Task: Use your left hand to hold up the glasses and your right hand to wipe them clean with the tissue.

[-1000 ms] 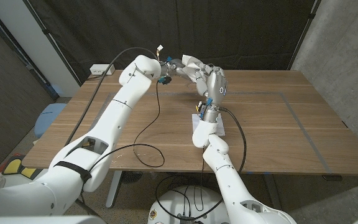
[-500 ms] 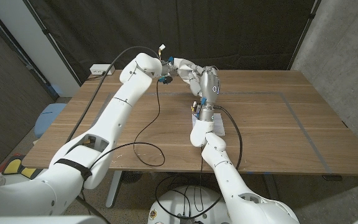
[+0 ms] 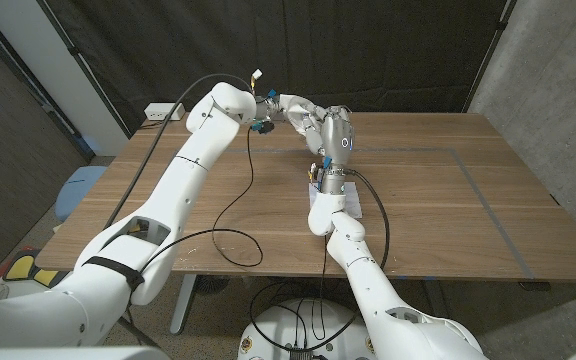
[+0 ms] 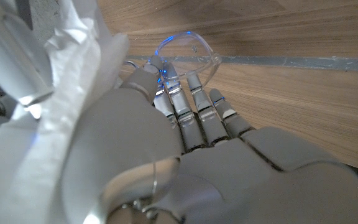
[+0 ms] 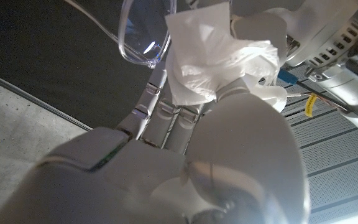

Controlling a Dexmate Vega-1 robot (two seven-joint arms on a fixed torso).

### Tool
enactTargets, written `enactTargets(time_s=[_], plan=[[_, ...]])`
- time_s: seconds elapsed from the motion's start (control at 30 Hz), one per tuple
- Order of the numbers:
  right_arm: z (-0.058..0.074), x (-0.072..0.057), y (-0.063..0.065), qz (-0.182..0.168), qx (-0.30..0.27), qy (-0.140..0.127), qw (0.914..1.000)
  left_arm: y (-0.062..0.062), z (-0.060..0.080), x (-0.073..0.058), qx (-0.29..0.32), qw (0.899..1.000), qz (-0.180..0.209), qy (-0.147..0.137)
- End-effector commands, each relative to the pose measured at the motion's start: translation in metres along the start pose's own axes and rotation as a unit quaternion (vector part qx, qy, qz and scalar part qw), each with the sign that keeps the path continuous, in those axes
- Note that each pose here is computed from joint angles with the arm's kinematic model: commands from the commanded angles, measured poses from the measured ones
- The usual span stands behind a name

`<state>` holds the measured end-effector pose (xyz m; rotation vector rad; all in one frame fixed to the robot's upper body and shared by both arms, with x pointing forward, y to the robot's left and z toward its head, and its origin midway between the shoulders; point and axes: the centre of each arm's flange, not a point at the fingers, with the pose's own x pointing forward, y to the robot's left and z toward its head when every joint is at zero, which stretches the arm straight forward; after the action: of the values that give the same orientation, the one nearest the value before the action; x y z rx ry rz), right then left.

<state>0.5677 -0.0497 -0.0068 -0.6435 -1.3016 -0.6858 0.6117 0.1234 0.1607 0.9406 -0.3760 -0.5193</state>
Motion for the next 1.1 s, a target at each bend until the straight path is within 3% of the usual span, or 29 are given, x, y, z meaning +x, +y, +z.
enactTargets(time_s=[0.03, 0.4, 0.77, 1.1], plan=[[-0.021, 0.0, -0.014, -0.007, -0.033, 0.003, 0.9994, 0.0, 0.003, -0.012, -0.003, 1.0, 0.0, -0.013], [-0.039, 0.002, -0.029, -0.023, -0.066, 0.024, 0.9972, 0.0, 0.003, -0.015, -0.001, 1.0, 0.001, -0.013], [-0.042, 0.016, -0.045, -0.059, -0.062, 0.038, 0.9956, 0.0, 0.003, -0.008, 0.003, 1.0, -0.005, -0.01], [-0.034, 0.007, -0.031, -0.033, -0.042, 0.019, 0.9984, 0.005, 0.001, -0.003, -0.005, 1.0, 0.006, -0.007]])
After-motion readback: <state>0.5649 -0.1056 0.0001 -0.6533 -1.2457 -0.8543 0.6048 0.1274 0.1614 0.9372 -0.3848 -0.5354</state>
